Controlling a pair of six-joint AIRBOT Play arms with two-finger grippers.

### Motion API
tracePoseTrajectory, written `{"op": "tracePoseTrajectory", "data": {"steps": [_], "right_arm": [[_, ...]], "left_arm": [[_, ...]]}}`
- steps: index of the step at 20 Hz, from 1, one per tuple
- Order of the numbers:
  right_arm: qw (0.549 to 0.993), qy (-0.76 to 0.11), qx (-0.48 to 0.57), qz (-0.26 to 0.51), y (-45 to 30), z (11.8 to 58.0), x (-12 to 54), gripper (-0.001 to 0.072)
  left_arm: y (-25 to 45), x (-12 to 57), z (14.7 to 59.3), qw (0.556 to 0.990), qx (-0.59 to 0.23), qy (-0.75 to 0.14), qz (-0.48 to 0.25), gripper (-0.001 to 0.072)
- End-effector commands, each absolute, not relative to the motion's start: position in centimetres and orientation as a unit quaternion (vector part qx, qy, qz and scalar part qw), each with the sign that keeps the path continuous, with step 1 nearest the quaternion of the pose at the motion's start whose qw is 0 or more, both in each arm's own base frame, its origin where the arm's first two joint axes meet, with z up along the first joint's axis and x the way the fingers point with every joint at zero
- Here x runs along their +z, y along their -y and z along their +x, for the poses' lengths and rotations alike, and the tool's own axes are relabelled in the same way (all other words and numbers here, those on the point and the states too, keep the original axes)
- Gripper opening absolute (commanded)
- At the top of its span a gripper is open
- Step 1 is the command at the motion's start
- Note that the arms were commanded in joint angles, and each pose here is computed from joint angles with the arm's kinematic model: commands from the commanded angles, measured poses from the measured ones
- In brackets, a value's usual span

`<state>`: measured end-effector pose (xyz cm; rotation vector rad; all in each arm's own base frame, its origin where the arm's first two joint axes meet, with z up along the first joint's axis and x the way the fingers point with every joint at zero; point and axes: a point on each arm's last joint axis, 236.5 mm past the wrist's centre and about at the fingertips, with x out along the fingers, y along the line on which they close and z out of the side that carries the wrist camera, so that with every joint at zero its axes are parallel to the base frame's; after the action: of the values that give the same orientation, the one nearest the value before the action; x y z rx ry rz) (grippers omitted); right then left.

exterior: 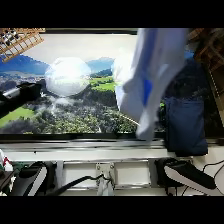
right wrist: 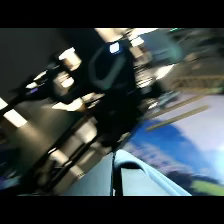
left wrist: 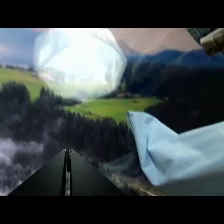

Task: Fold the clothes and pants, and hang the long-sleeved shirts on hangers.

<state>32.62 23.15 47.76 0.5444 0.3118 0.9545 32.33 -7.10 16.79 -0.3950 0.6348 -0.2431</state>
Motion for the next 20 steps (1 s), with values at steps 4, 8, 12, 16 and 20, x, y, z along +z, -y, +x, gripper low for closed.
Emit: {"op": "tracePoseTrajectory", "data": {"steps": [4,8,12,16,20], "right_arm": [[0.777,-0.148,0.542,0.283,-32.1,31.1,48.5,0.0023],[0.751,-0.111,0.574,0.305,-31.8,28.8,52.1,0.0023],[0.794,-0.139,0.516,0.290,-29.9,32.2,49.2,0.0100],[0.852,-0.287,0.383,0.213,-25.1,38.0,36.8,0.0410],[0.878,-0.440,0.174,0.069,-14.3,40.8,23.3,0.0408]], "left_arm": [[7.3,14.0,32.1,0.913,-0.118,-0.337,-0.196,0.0010],[5.8,13.9,32.3,0.916,-0.097,-0.334,-0.200,0.0010],[4.8,13.9,32.5,0.917,-0.083,-0.331,-0.205,0.0058],[4.9,13.9,32.4,0.916,-0.083,-0.333,-0.207,0.0291],[5.0,13.8,32.4,0.916,-0.084,-0.334,-0.207,0.0295]]}}
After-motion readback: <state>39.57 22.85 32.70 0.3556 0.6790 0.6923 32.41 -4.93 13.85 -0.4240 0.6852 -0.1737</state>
